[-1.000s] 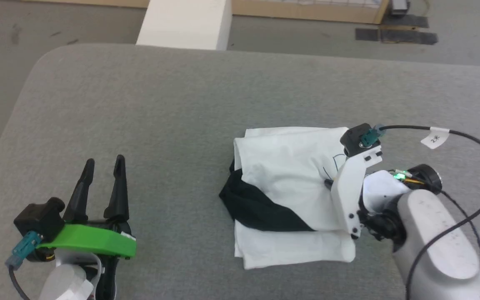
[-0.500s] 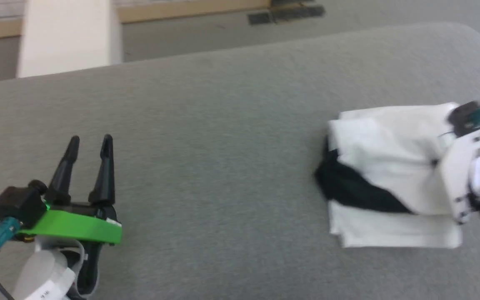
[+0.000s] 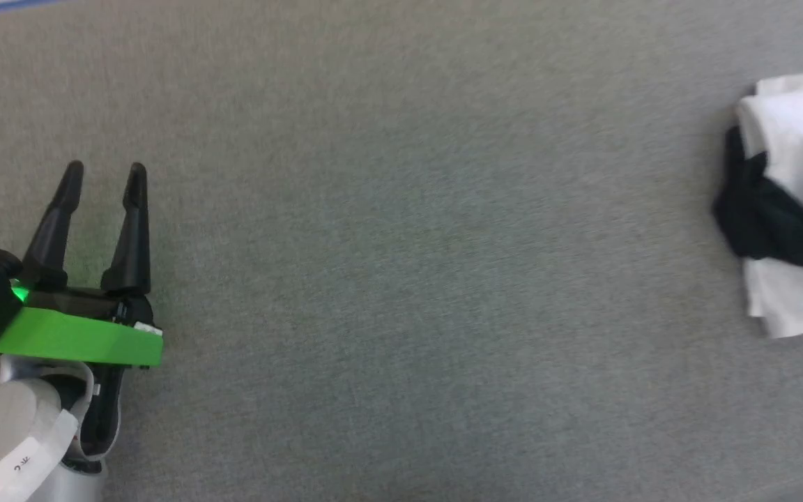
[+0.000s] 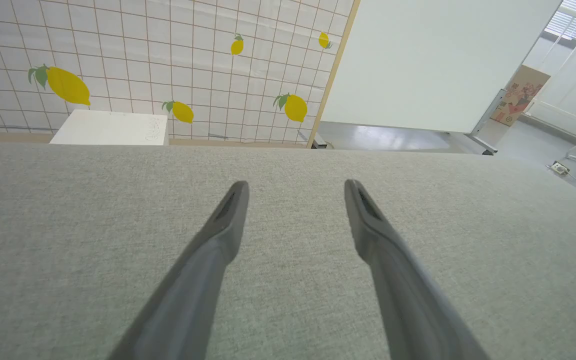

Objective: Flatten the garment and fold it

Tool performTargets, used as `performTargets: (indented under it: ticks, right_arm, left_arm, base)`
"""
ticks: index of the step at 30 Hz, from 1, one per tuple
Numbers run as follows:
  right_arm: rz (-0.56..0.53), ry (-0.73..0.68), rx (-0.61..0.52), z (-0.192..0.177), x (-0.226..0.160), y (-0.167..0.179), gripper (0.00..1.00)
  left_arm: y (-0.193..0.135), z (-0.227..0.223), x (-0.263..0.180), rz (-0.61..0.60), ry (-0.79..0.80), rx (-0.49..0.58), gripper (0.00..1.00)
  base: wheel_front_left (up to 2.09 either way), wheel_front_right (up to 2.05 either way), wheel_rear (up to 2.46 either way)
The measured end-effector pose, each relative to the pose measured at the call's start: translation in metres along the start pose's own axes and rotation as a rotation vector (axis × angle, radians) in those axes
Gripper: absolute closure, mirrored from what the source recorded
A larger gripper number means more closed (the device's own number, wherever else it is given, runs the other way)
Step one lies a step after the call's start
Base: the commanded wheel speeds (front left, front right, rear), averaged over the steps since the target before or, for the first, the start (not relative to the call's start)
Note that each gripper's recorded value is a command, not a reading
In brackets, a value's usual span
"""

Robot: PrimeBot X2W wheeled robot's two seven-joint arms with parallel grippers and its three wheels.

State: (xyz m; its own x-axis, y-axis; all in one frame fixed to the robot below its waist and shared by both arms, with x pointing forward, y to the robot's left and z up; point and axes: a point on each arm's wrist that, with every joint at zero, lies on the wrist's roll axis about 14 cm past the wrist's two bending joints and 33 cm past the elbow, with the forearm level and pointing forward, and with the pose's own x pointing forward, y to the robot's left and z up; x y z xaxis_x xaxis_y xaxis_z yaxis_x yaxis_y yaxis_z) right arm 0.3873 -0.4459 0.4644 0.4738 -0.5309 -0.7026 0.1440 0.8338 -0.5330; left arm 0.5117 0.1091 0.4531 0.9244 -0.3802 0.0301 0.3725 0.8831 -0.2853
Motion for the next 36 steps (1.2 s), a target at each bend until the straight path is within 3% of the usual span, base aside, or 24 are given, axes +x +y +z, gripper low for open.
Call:
performTargets:
  ticks: [7, 8, 9, 17, 21, 28, 36]
  right_arm:
    - [-0.053, 0.015, -0.043, 0.005, 0.039, 0.006, 1.0]
    - [-0.075, -0.004, -0.056, 0.009, 0.044, 0.004, 0.72]
    - [-0.091, -0.001, -0.083, 0.01, 0.049, 0.004, 0.0]
    - [-0.139, -0.093, -0.044, 0.041, 0.061, 0.0, 0.0]
    - [-0.141, -0.321, 0.08, 0.092, 0.041, -0.01, 0.0]
    - [-0.066, -0.763, 0.213, 0.183, -0.035, -0.006, 0.0]
    - [0.19, -1.233, 0.375, 0.242, -0.16, 0.044, 0.0]
  left_arm:
    - [0.033, -0.025, -0.009, 0.071, 0.058, 0.009, 0.0]
    - [0.038, -0.027, -0.012, 0.083, 0.063, 0.009, 0.0]
    - [0.042, -0.028, -0.014, 0.095, 0.063, 0.012, 0.0]
    - [0.059, -0.028, -0.028, 0.149, 0.069, 0.015, 0.0]
    - [0.059, -0.017, -0.031, 0.175, 0.036, 0.001, 0.0]
    - [0.058, 0.025, -0.044, 0.238, -0.079, 0.0, 0.0]
    - [0.052, 0.077, -0.08, 0.328, -0.217, -0.017, 0.0]
  base:
    - [0.0, 0.0, 0.0]
    - [0.0, 0.0, 0.0]
    - [0.0, 0.0, 0.0]
    - [0.0, 0.0, 0.0]
    - [0.0, 0.0, 0.0]
    - [0.0, 0.0, 0.0]
    - [0.0, 0.0, 0.0]
